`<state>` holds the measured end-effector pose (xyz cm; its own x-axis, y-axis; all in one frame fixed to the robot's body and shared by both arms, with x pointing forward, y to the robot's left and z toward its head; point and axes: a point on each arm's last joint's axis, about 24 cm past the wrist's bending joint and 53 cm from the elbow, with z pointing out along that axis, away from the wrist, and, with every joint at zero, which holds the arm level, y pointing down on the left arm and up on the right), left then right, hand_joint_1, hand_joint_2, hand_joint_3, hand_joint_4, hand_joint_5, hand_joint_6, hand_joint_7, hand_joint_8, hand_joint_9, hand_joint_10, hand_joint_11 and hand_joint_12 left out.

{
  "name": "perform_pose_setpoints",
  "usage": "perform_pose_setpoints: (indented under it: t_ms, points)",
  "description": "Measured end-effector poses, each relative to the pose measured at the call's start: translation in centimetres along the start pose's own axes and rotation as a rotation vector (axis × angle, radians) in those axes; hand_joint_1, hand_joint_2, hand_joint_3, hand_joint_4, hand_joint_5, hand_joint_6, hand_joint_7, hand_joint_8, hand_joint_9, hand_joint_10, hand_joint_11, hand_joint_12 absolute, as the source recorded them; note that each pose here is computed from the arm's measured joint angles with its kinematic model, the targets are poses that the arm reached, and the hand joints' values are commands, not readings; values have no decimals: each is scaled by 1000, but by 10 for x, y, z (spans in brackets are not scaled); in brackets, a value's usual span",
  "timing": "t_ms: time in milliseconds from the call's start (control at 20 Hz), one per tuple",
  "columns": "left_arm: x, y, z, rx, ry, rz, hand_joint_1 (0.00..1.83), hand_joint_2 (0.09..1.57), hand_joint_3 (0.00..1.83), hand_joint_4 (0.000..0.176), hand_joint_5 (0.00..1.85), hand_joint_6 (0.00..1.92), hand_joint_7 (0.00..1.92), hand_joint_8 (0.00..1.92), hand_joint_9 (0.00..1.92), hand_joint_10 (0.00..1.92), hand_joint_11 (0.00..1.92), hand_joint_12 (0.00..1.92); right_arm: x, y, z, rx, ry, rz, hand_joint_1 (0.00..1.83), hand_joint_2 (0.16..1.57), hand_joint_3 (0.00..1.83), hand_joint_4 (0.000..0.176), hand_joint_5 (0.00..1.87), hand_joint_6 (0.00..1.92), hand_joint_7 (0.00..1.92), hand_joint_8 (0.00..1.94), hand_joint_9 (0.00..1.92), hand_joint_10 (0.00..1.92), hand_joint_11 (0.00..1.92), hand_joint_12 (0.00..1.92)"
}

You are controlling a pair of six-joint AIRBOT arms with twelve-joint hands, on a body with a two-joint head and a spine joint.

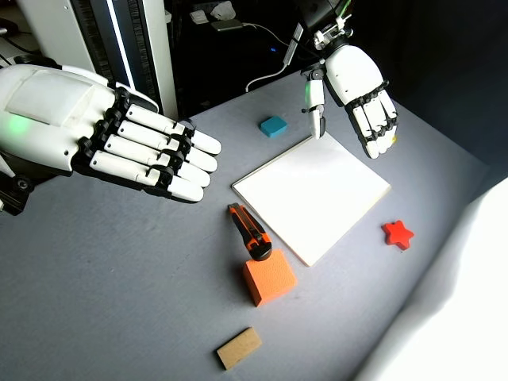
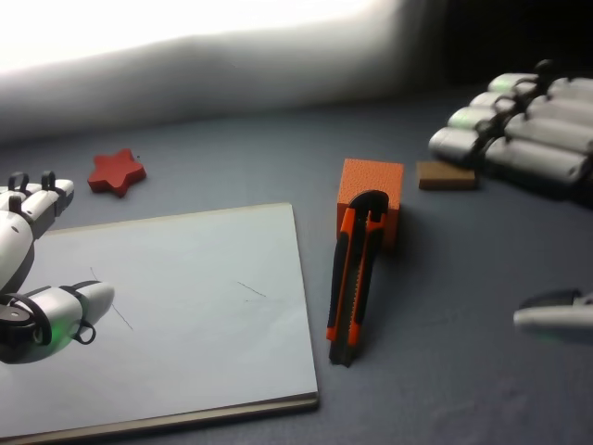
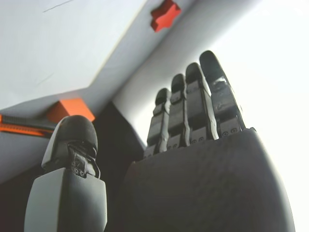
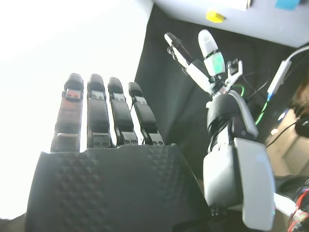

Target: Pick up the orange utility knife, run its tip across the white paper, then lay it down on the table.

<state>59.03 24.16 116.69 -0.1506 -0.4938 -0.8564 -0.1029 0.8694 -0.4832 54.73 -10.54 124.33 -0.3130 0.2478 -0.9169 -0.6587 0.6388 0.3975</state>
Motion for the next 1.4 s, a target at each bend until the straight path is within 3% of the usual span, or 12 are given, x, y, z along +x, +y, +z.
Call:
perform_pose_setpoints:
  t_ms: [50,200,350,500,650,900,1200,1400]
  points:
    - [-1,1,0,-2,-6,-8,222,1285,2,23,79,4,140,0,177,5,0,750,5,1,3,-15,18,-42,828,1066,0,0,0,0,0,0,0,0,0,0]
    - [-3,-2,-3,-1,-17,-21,238,1284,1,24,82,3,152,4,175,2,0,735,0,-2,26,-48,9,-149,969,1083,0,0,0,0,0,0,0,0,0,0]
    - [8,-10,-9,8,15,-21,214,1301,5,25,56,2,132,1,153,1,0,680,-7,-6,51,-88,-18,-269,1039,1111,0,0,0,0,0,0,0,0,0,0]
    - [9,-13,-11,15,16,-20,194,1314,9,25,71,7,123,2,150,4,0,692,3,-2,73,-113,-1,-279,1085,1103,0,0,0,0,0,0,0,0,0,0]
    - [12,-13,-13,11,25,-26,188,1319,10,25,58,1,135,6,155,5,0,697,28,-3,91,-124,74,-343,1097,1098,0,0,0,0,0,0,0,0,0,0]
    - [9,-14,-12,17,18,-18,189,1319,2,28,40,2,112,0,142,5,0,657,62,-16,109,-69,191,-308,1062,1109,0,0,0,0,0,0,0,0,0,0]
    - [13,-16,-10,30,34,-12,216,1309,0,29,58,4,113,5,150,5,0,688,93,1,124,-145,235,-406,1056,1121,2,0,0,0,0,0,0,0,0,0]
    - [12,-16,-9,29,32,-16,196,1312,1,32,36,1,71,2,146,3,0,660,101,-6,133,-150,248,-456,1049,1116,0,0,0,0,0,0,0,0,0,0]
